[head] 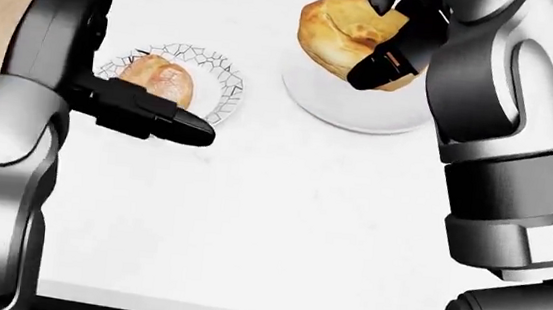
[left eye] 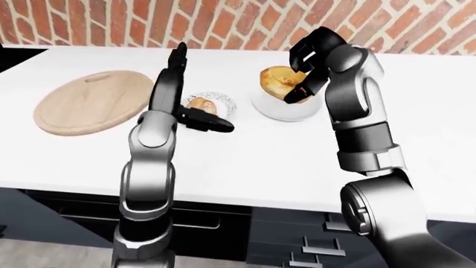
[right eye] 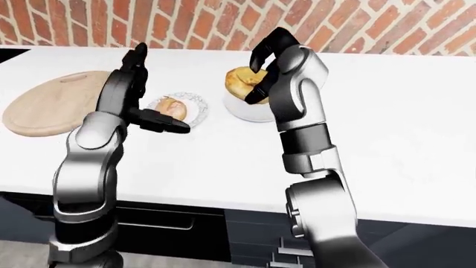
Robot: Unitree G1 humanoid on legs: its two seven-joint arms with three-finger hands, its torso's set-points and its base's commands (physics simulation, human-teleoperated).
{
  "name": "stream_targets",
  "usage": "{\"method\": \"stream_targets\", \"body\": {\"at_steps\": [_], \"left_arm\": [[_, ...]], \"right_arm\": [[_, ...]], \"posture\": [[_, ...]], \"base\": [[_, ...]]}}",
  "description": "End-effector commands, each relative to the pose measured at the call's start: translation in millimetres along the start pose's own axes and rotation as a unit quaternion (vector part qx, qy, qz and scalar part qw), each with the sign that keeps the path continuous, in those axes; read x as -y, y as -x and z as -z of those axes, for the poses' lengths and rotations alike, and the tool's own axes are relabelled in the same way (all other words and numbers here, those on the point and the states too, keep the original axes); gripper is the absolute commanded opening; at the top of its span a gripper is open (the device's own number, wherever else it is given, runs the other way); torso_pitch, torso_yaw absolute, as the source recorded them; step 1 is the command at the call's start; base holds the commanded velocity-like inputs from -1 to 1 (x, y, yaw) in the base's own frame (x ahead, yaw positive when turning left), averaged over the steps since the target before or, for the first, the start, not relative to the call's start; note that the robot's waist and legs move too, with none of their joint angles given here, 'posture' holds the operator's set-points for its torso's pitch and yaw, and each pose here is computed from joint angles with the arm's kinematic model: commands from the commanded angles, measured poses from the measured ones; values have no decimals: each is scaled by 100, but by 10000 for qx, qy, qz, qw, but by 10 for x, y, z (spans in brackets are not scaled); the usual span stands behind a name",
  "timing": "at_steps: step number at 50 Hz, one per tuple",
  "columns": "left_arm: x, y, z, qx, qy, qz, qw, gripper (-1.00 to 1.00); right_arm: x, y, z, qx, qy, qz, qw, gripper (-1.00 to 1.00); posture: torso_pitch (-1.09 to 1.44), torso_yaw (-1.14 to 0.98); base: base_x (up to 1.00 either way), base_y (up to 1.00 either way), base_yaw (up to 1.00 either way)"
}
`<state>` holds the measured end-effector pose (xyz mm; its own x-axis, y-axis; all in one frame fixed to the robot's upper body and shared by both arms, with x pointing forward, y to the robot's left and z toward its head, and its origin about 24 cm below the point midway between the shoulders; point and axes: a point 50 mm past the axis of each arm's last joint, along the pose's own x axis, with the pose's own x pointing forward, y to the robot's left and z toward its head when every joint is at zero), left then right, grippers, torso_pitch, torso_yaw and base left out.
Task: Place all breads on the cutting board.
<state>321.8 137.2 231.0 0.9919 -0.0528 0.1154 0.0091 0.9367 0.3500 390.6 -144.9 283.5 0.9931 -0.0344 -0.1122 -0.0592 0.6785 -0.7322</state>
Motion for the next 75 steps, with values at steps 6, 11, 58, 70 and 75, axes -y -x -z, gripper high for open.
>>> {"method": "stream_targets", "body": {"at_steps": [6, 11, 58, 70, 75], "left_arm": [[-109, -209, -107, 306, -190, -236, 9991, 100], [-132, -377, -93, 139, -283, -241, 9992, 100], [19, -672, 274, -380, -940, -84, 9948, 56], [38, -704, 365, -455, -995, -116, 9939, 40], [53, -722, 412, -495, -1068, -144, 9929, 38]], "right_arm": [[136, 85, -165, 365, 51, 341, 9987, -100], [113, 70, -162, 364, 53, 324, 9988, -100], [134, 38, -38, 246, 27, 354, 9991, -100], [109, 32, -25, 240, 5, 338, 9991, -100], [94, 15, -8, 232, 2, 327, 9992, -100]], "posture": [[0, 0], [0, 0], [0, 0], [0, 0], [0, 0]], "base": [[0, 0, 0], [0, 0, 0], [0, 0, 0], [0, 0, 0], [0, 0, 0]]}}
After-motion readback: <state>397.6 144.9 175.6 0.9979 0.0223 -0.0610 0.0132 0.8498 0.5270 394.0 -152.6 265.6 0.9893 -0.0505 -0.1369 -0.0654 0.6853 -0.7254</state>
